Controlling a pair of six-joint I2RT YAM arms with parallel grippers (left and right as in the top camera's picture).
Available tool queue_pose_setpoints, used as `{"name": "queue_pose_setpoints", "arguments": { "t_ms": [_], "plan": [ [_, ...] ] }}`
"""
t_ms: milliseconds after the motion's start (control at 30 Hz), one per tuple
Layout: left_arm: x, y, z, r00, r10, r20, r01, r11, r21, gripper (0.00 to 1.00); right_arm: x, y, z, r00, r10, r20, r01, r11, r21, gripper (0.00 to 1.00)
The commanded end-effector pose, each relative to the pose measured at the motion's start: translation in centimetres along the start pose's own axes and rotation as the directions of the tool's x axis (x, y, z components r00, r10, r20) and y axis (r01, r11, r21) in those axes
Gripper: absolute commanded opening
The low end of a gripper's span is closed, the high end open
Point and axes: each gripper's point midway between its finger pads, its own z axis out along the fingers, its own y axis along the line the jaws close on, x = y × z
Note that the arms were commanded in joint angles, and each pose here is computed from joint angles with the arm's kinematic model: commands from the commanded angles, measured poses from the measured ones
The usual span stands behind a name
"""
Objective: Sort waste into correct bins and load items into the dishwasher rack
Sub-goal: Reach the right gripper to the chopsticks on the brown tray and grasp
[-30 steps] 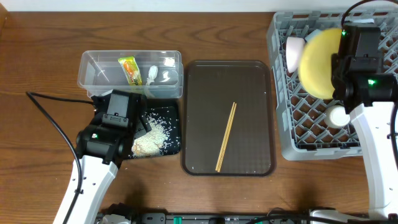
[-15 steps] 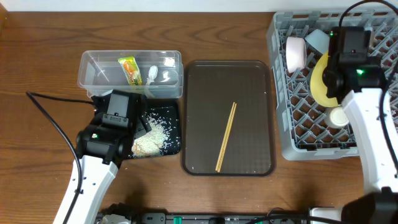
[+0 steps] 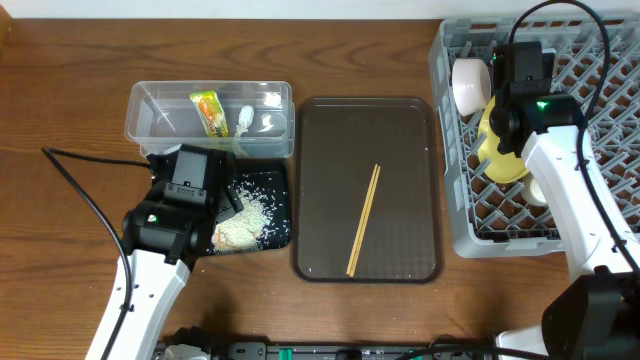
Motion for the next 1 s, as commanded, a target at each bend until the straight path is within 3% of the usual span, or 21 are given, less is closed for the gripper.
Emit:
{"name": "queue_pose_setpoints", "arguments": {
  "t_ms": [0,100,167,300,533,733,967],
  "plan": [
    [-0.3,0.4,-0.1,1.000,-0.010,0.014,0.011,1.000,-0.019,0.88,-0.7,1.9,-1.9,0.996,0.081,0.023,-0.076,0.982,-0.175,0.57],
    [-0.3,0.4,-0.1,1.000,-0.010,0.015,0.011,1.000,-0.019,0.88,-1.6,3.9,-5.3,0.990,0.126,0.055,-0.095,0.916,-0.390,0.61],
    [-0.3,0.4,-0.1,1.000,-0.010,0.014,0.011,1.000,-0.019,0.88,-1.9,5.4,-8.1,0.984,0.171,0.047,-0.118,0.829,-0.546,0.61],
    [-0.3,0.4,-0.1,1.000,-0.011,0.015,0.011,1.000,-0.019,0.88,-1.0,8.2,-11.6,0.985,0.170,-0.019,-0.132,0.685,-0.717,0.58],
    [-0.3,0.4,-0.1,1.000,-0.011,0.015,0.011,1.000,-0.019,0.88,5.8,15.2,-12.0,0.987,-0.065,-0.147,-0.069,0.657,-0.751,0.53],
    [-0.3,0.4,-0.1,1.000,-0.011,0.015,0.011,1.000,-0.019,0.88,12.8,21.0,-10.3,0.936,-0.173,-0.305,-0.112,0.676,-0.728,0.47],
    [-0.3,0.4,-0.1,1.000,-0.010,0.014,0.011,1.000,-0.020,0.88,17.3,26.3,-8.9,0.913,-0.219,-0.345,-0.094,0.709,-0.699,0.43]
  ]
}}
